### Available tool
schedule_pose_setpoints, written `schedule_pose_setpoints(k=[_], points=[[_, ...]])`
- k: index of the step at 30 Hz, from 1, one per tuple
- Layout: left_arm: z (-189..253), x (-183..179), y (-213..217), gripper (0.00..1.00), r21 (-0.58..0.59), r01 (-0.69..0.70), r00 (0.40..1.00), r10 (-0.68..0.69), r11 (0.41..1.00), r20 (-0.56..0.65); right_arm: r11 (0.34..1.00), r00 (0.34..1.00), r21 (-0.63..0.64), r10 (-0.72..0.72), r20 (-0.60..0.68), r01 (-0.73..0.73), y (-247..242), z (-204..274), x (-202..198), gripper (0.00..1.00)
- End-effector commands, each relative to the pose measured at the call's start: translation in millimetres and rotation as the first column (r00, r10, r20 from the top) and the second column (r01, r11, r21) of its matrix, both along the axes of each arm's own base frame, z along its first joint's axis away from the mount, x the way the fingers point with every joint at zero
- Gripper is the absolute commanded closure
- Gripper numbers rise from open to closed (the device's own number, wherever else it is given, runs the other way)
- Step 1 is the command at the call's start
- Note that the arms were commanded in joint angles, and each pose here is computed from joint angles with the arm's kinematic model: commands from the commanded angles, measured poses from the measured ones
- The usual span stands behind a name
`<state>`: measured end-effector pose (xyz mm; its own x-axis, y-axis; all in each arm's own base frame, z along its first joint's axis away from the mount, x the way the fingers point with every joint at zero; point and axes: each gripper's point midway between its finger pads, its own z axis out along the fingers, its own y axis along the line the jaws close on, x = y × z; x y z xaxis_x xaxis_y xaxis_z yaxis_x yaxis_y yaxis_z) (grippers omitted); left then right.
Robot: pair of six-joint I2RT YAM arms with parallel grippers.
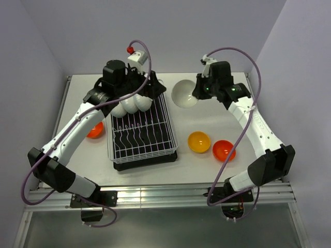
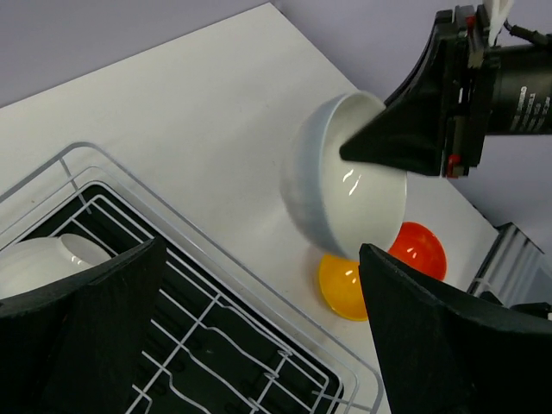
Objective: Load the bowls into the dish rack
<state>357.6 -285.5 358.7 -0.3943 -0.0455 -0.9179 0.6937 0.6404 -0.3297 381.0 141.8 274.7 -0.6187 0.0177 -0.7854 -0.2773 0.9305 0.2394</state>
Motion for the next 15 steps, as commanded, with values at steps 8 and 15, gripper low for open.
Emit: schedule_pose_setpoints(k=[8,15], points=[[-20,-9,-19,0.04,0.165,-0.135,0.985,0.113,0.977,0.133,1.000,0.998,-0.024,-0.006,0.070,0.008,47,21,-4,1.00],[-60,-3,-33,0.21,0.313,-0.214,0.975,0.186,0.925,0.120,1.000,0.997,-0.027,0.009,0.083,-0.007,60,24,-11,1.00]])
